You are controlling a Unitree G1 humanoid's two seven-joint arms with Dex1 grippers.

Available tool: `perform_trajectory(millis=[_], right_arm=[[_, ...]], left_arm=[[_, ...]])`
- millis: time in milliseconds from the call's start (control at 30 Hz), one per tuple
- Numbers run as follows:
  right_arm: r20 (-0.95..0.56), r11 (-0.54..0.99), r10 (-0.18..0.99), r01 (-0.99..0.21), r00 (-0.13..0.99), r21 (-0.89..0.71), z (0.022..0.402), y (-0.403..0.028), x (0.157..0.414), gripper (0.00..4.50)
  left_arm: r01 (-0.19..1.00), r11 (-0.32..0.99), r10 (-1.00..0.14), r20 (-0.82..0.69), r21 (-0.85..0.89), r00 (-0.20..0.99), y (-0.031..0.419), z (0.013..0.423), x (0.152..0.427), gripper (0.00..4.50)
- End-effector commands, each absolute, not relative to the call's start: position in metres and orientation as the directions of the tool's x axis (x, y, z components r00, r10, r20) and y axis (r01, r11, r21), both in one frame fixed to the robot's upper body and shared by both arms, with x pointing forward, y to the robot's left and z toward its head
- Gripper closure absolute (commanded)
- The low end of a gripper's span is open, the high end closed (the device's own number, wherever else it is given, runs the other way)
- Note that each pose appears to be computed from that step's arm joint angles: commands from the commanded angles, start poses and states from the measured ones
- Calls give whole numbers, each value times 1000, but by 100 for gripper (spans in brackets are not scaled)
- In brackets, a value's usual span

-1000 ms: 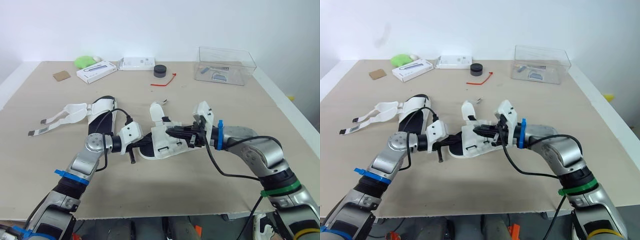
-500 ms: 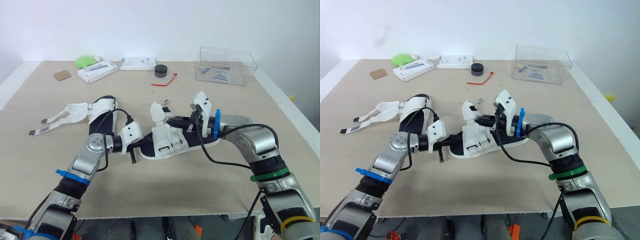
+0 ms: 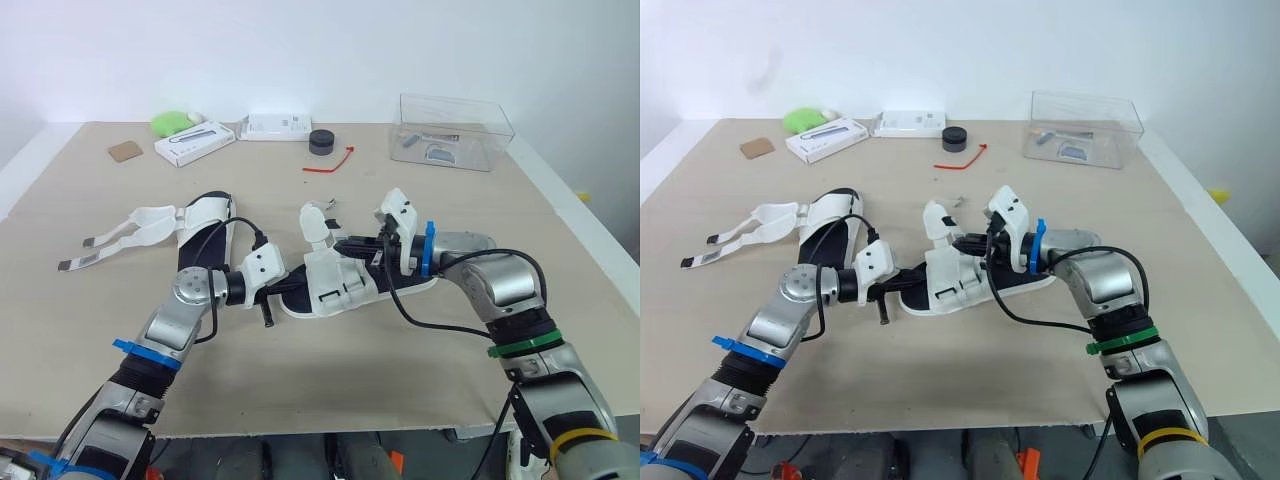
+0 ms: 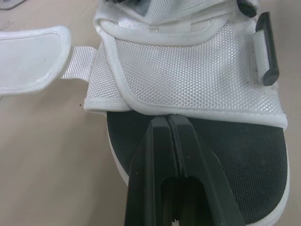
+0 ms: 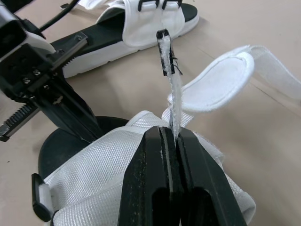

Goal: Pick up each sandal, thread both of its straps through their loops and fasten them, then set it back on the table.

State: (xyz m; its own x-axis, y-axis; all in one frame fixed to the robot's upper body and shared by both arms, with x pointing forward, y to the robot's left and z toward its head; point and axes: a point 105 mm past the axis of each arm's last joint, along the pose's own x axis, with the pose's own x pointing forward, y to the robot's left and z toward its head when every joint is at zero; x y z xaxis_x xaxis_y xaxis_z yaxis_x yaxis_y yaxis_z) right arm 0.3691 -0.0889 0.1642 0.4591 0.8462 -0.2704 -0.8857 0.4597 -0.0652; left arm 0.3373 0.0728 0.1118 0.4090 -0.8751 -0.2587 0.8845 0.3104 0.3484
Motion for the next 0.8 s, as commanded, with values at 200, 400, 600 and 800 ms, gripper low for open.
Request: perform_trajectory(millis=[200,400,600,800], right_arm=[[-267,499,828,-865,492,-48,175,-95,379,446],[-285,496,817,-863,501,-94,175,-97,381,299],[-224,504,811,-840,540,-201,195,-99,383,113],[-115,532,810,-804,575,-265,223,-97,386,113]], left_arm=[[889,301,-873,-275,344,402,70,107,336,450],[889,300,-872,-278,346,403,71,106,335,450],[889,301,-870,-281,346,404,73,106,335,450],[887,302,-869,-282,349,407,75,107,337,450]])
